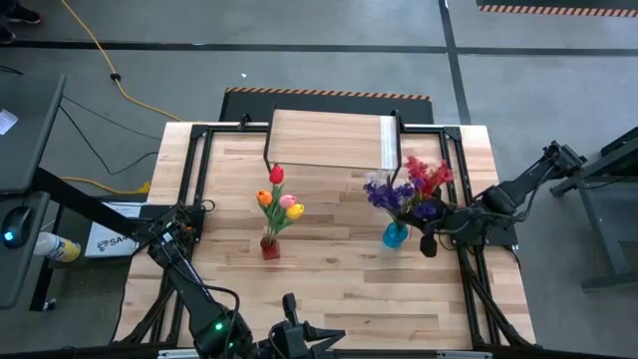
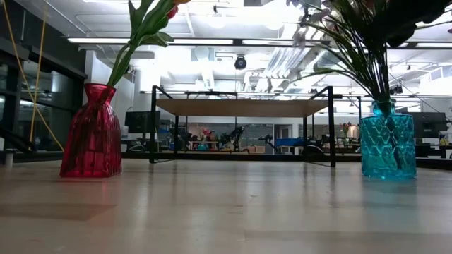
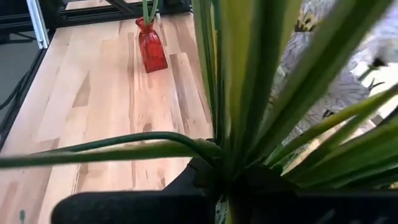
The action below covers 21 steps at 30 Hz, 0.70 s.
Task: Pick and place flowers into a vace then onto a shelf
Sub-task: Put the violet flowers into the blue vase
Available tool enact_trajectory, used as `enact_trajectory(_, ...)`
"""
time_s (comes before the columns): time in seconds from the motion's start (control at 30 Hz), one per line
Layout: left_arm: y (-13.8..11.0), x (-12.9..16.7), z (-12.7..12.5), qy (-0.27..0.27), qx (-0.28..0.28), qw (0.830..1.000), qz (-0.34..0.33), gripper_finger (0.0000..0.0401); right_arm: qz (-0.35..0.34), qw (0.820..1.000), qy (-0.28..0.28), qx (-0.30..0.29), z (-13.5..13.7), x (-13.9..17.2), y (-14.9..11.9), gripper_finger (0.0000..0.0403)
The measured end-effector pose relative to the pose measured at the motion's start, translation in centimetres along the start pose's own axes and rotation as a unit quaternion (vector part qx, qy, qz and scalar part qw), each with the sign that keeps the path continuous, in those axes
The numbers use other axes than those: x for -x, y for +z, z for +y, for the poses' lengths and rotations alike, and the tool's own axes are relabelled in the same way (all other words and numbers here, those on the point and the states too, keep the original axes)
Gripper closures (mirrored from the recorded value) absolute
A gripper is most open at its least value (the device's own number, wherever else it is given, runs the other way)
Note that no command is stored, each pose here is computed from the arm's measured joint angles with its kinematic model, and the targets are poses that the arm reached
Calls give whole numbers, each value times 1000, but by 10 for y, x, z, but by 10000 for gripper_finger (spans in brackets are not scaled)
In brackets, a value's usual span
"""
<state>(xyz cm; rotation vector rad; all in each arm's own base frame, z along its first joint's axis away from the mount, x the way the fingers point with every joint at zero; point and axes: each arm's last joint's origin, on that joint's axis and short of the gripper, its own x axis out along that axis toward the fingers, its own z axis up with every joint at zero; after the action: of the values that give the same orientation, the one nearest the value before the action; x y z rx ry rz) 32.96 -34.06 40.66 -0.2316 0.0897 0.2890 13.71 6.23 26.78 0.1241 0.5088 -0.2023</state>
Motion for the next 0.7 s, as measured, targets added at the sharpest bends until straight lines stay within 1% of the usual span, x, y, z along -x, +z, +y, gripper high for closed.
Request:
enact_trajectory(0.5, 0, 0, 0, 0, 0, 1000, 0, 355, 17, 999, 37, -2, 2, 1, 0, 333)
enact_trajectory(0.7, 0, 0, 0, 0, 0, 1000, 0, 355, 25, 997, 66, -5, 1, 5, 0, 308)
